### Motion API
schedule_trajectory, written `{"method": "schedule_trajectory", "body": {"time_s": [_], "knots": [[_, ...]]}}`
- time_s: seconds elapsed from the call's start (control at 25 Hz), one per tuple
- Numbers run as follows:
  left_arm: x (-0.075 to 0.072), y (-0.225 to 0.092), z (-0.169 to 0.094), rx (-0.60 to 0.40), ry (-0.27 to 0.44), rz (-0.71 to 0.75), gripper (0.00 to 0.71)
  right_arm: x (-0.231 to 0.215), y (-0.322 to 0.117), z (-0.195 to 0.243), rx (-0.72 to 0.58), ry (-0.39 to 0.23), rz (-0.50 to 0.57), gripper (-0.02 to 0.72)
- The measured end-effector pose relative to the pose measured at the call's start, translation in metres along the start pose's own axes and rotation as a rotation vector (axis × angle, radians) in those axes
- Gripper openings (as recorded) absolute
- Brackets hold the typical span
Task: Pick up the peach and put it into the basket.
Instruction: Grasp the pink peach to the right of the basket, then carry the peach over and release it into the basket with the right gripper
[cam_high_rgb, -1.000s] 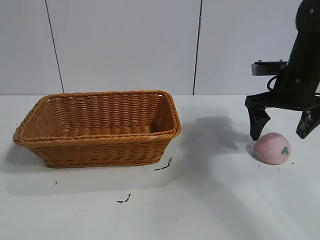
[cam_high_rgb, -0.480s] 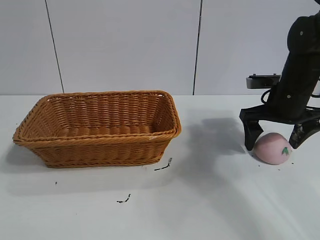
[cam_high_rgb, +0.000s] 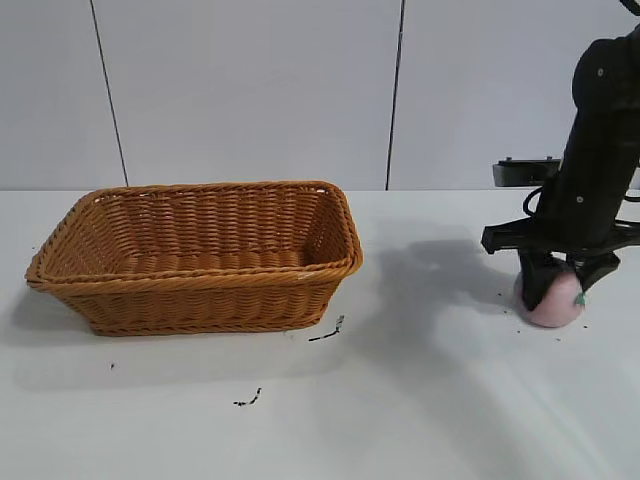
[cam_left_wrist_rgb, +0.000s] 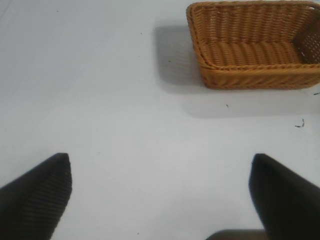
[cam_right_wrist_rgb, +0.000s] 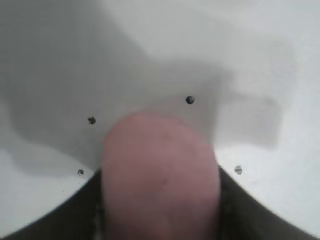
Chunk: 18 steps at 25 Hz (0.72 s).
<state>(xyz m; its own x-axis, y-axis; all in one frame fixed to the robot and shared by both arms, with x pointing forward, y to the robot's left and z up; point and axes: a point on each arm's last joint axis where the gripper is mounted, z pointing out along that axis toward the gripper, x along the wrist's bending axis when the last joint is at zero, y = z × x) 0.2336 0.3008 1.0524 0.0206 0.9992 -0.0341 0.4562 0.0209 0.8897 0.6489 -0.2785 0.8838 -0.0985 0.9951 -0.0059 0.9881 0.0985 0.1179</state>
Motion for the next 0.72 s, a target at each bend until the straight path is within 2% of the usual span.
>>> {"method": "schedule_trajectory", "body": {"time_s": [0.04, 0.28, 0.44, 0.6, 0.72], "knots": [[0.0, 0.0, 0.0, 0.0, 0.0, 0.0, 0.693, 0.0, 0.001, -0.002, -0.001, 0.0, 0.0, -0.006], [0.0, 0.0, 0.0, 0.0, 0.0, 0.0, 0.693, -0.001, 0.015, -0.024, 0.024, 0.001, -0.003, -0.011], [0.0, 0.0, 0.0, 0.0, 0.0, 0.0, 0.693, -0.002, 0.037, -0.078, -0.037, -0.002, -0.003, -0.011], [0.0, 0.0, 0.0, 0.0, 0.0, 0.0, 0.693, -0.003, 0.054, -0.142, -0.153, -0.008, -0.002, -0.011], [0.0, 0.0, 0.0, 0.0, 0.0, 0.0, 0.693, -0.002, 0.063, -0.174, -0.247, -0.012, -0.003, -0.011]]}}
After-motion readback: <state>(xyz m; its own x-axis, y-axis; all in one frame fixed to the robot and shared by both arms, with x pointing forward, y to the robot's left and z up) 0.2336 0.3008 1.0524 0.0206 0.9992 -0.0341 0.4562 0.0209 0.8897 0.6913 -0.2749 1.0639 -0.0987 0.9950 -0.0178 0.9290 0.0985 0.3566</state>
